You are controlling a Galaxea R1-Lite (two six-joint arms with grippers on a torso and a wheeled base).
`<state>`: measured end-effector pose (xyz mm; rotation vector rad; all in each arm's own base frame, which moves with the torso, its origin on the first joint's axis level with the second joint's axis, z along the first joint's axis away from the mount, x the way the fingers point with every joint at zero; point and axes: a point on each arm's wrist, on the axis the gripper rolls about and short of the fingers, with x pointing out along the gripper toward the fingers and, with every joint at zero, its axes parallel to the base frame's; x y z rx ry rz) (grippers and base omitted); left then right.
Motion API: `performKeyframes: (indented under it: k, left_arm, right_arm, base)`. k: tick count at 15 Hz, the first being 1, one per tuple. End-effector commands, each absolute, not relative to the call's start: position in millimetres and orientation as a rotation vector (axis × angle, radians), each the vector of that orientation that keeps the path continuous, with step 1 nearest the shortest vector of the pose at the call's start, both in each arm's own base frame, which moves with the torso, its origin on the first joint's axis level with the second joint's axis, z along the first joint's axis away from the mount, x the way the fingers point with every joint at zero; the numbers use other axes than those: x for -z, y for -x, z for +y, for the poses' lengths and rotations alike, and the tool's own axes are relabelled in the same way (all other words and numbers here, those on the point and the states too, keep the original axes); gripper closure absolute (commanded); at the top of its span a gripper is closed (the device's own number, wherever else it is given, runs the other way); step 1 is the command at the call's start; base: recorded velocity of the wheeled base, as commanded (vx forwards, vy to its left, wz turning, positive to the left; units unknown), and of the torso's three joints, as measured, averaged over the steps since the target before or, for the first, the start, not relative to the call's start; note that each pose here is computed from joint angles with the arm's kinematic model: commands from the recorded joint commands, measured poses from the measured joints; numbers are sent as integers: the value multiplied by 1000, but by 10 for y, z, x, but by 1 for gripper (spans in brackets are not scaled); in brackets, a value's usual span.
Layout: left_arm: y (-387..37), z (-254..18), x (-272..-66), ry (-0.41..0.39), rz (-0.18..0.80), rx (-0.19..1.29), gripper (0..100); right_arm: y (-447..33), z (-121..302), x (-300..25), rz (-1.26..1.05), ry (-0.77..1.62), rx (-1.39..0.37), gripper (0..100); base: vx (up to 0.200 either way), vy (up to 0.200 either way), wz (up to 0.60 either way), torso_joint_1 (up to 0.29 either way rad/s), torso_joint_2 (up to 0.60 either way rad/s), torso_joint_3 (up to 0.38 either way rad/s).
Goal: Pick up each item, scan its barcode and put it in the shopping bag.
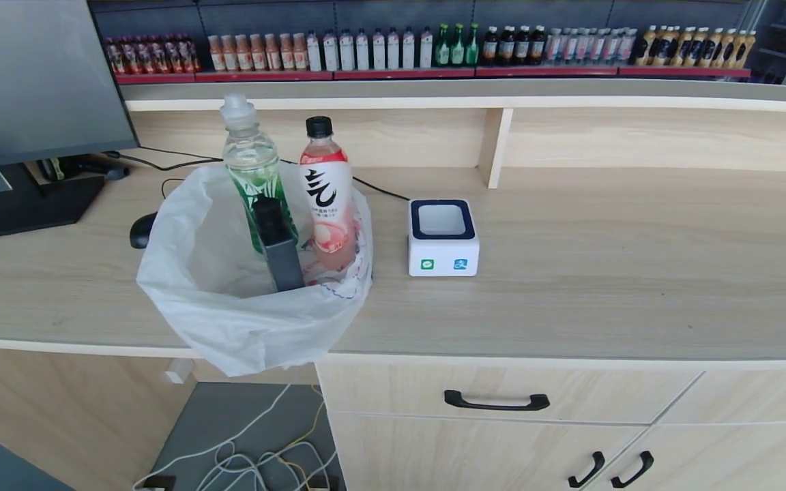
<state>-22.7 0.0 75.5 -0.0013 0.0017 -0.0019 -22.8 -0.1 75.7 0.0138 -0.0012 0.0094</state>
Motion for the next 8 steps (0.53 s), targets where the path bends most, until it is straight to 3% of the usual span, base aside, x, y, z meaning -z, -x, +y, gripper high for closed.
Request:
performKeyframes:
  k: [1,8]
  left_arm:
    - [227,0,-755,2,2,3,0]
    - [227,0,-755,2,2,3,0]
  right_arm:
    - [228,0,-756,-1,-15,-11,0]
    - [228,0,-758,-3,-29,-11,0]
  base:
    - [0,0,0,0,0,0]
    - [0,0,0,0,0,0]
